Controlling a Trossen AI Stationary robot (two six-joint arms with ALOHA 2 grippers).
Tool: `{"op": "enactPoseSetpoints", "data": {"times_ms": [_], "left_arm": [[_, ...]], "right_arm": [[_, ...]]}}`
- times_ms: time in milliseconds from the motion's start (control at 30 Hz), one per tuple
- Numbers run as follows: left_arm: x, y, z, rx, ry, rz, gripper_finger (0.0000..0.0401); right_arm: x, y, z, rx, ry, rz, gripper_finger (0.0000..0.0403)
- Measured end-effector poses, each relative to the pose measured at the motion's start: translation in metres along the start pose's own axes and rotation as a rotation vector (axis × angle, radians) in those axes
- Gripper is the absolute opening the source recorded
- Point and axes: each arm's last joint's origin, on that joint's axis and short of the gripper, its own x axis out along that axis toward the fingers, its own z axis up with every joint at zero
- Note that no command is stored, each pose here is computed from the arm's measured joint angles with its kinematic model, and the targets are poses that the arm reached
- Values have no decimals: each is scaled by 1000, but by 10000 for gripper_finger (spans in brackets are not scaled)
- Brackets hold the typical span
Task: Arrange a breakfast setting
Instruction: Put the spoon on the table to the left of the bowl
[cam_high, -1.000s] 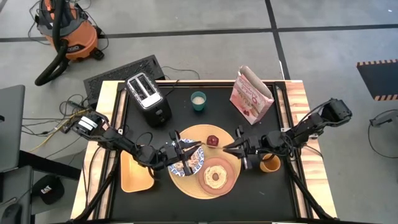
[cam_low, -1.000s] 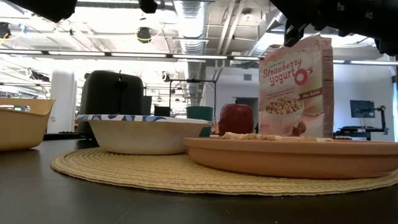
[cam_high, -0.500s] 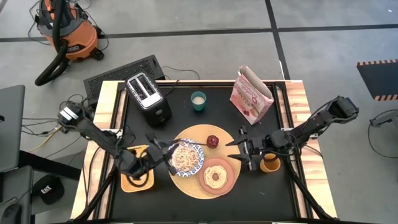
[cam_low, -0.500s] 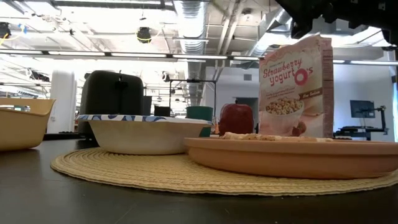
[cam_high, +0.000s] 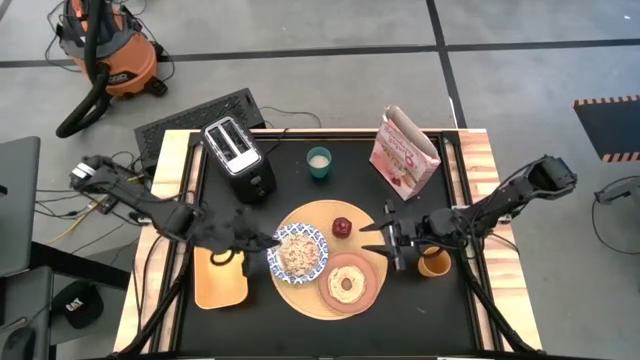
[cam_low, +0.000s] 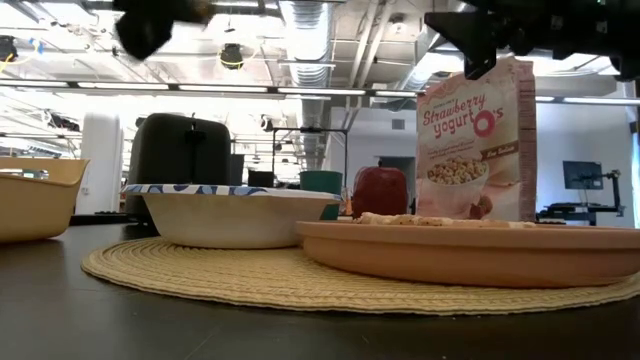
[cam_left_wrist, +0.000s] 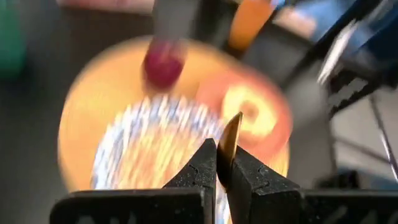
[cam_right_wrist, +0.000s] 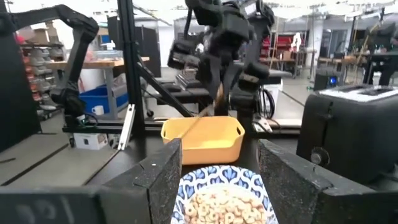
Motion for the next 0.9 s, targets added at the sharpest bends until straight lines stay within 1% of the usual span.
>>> {"op": "enactPoseSetpoints", "data": {"times_ms": [100,233,333,433,500,567,700,900], "left_arm": [[1,16,-10,-105,185,57,0],[2,26,-17,-191,326,102,0],[2,31,-18,-222,369,133,0],[4,37,-20,-225,407,183,0],[9,42,-20,-233,421,214,0],[15,47,-22,-237,470,248,0],[27,53,-22,-206,512,253,0],[36,64,-21,-205,554,276,0]], "right_arm": [[0,-2,0,7,5,-10,234],[1,-3,-2,3,20,-13,234],[1,-4,-3,2,30,-19,234],[1,-5,-4,5,36,-24,234],[1,-6,-5,3,46,-26,234],[1,-6,-5,3,48,-26,234],[1,-6,-5,3,47,-26,234],[1,-6,-5,3,49,-26,233]]}}
